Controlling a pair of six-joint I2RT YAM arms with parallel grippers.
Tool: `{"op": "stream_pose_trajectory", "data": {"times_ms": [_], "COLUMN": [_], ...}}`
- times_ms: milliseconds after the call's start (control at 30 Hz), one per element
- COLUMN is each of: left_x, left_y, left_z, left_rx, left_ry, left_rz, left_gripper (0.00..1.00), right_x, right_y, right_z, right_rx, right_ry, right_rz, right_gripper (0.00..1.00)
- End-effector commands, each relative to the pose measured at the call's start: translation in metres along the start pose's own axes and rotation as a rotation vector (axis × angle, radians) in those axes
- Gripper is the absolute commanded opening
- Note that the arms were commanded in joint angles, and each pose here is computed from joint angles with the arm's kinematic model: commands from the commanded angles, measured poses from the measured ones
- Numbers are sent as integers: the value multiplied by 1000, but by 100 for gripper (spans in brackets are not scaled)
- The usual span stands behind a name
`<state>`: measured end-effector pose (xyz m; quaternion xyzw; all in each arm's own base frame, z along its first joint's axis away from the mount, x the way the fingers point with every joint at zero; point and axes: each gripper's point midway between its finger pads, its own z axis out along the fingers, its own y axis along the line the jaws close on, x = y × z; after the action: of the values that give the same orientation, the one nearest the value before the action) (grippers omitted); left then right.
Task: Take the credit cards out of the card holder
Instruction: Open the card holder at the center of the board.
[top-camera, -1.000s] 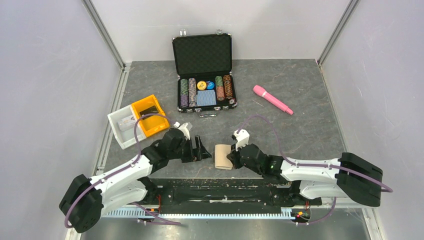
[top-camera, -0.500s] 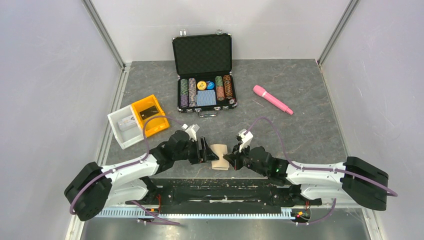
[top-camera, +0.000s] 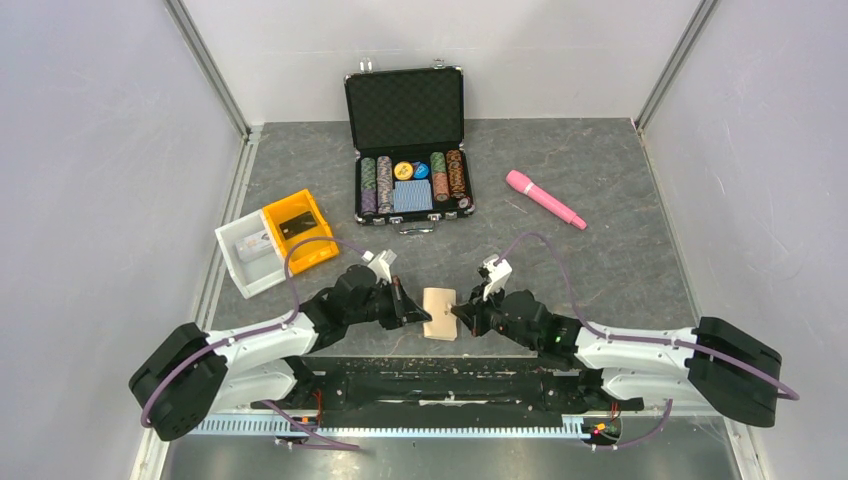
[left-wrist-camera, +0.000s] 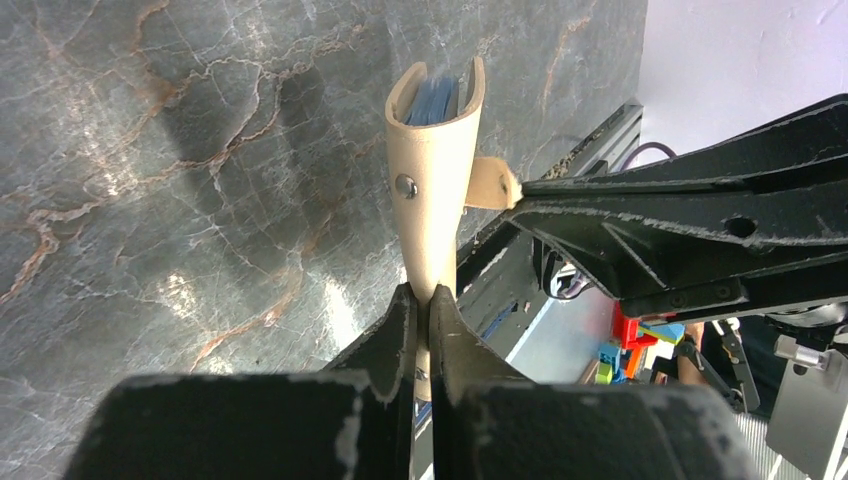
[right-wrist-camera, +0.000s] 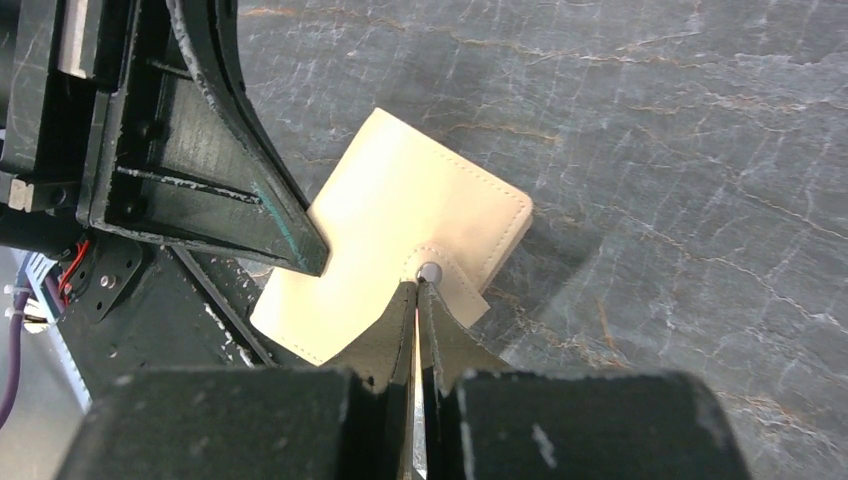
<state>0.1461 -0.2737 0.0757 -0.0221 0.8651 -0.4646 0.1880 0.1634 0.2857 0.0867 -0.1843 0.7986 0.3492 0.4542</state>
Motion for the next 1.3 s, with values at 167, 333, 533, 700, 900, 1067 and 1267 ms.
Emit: {"op": "stream_pose_trajectory", "data": {"times_ms": [167, 333, 533, 700, 900, 1067, 1267], "left_x": [0, -2, -5, -10, -12, -10, -9], "left_y": [1, 1, -9, -15, -25, -28, -31], "left_z": [-2, -3, -5, -8, -9, -11, -12], "left_rx": [-9, -17, 12, 15, 31, 47, 62], "left_ry": [-12, -14, -23, -33, -16, -10, 1], "left_rz": [2, 16, 29, 56, 84, 109, 121], "left_gripper": [2, 2, 2, 2, 2, 2, 2], "right_x": [-16, -6, -5, -22, -18, -7, 14], "right_y": [-29, -56, -47, -33, -31, -23, -14], "right_z": [-7, -14, -17, -17, -17, -15, -7], "right_rx": [102, 201, 151, 94, -19, -109, -184], "right_ry": [-65, -51, 3, 16, 58, 121, 204], "right_rz": [60, 84, 88, -17, -85, -85, -56], "right_gripper": [0, 0, 40, 60, 60, 60, 58]}}
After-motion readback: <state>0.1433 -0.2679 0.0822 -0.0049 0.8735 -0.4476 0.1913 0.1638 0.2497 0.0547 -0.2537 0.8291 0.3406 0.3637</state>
